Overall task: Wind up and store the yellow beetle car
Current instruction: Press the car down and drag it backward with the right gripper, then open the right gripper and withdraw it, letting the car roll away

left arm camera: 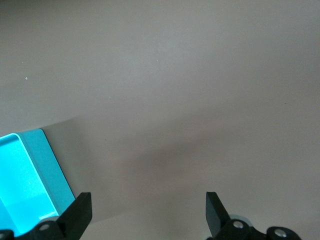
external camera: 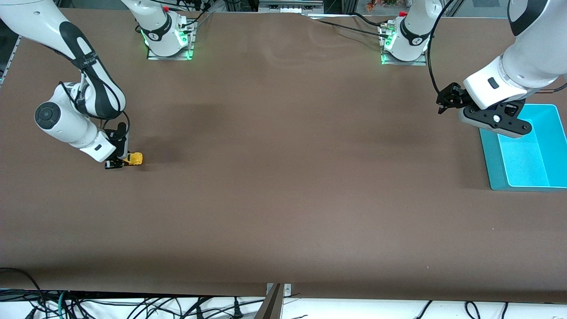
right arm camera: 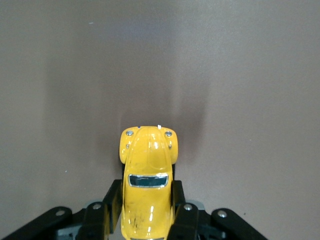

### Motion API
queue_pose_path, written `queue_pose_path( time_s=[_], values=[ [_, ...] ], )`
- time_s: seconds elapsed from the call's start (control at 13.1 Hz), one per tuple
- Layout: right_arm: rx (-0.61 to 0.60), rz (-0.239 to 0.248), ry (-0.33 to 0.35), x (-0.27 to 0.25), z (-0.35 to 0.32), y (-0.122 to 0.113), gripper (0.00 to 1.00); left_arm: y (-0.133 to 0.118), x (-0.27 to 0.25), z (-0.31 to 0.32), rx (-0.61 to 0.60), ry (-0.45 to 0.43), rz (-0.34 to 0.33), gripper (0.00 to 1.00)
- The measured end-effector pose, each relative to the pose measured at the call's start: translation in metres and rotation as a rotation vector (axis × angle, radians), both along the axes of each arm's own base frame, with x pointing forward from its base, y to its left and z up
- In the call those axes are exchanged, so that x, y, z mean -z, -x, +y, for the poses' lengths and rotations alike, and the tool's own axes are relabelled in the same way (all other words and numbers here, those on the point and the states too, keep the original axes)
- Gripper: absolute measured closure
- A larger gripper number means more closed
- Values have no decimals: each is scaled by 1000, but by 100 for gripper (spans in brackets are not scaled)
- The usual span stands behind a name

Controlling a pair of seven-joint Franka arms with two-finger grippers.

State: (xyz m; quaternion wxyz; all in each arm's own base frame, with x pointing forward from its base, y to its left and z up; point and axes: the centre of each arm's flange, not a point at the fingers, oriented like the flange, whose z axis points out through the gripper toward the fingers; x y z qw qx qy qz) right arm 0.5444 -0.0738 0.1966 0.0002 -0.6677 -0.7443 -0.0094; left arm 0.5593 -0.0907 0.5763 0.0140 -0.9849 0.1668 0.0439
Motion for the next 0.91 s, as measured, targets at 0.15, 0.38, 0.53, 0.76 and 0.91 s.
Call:
queue_pose_path(
  time_s=[0.15, 0.38, 0.53, 0.76, 0.91],
  values=[
    [0, 0, 0, 0, 0, 0, 56, 0, 0, 0, 0, 0, 0, 0],
    [-2, 0, -1, 1, 0, -1, 41, 0, 0, 0, 1, 0, 1, 0],
    [-8, 1, -1, -5, 3, -9, 22, 0, 0, 0, 1, 0, 1, 0],
    [-34, 22, -2, -35, 15, -35, 0, 0, 0, 0, 0, 0, 0, 0],
    [-22, -9, -5, -69, 16, -54, 0, 0, 0, 0, 0, 0, 0, 0]
  ],
)
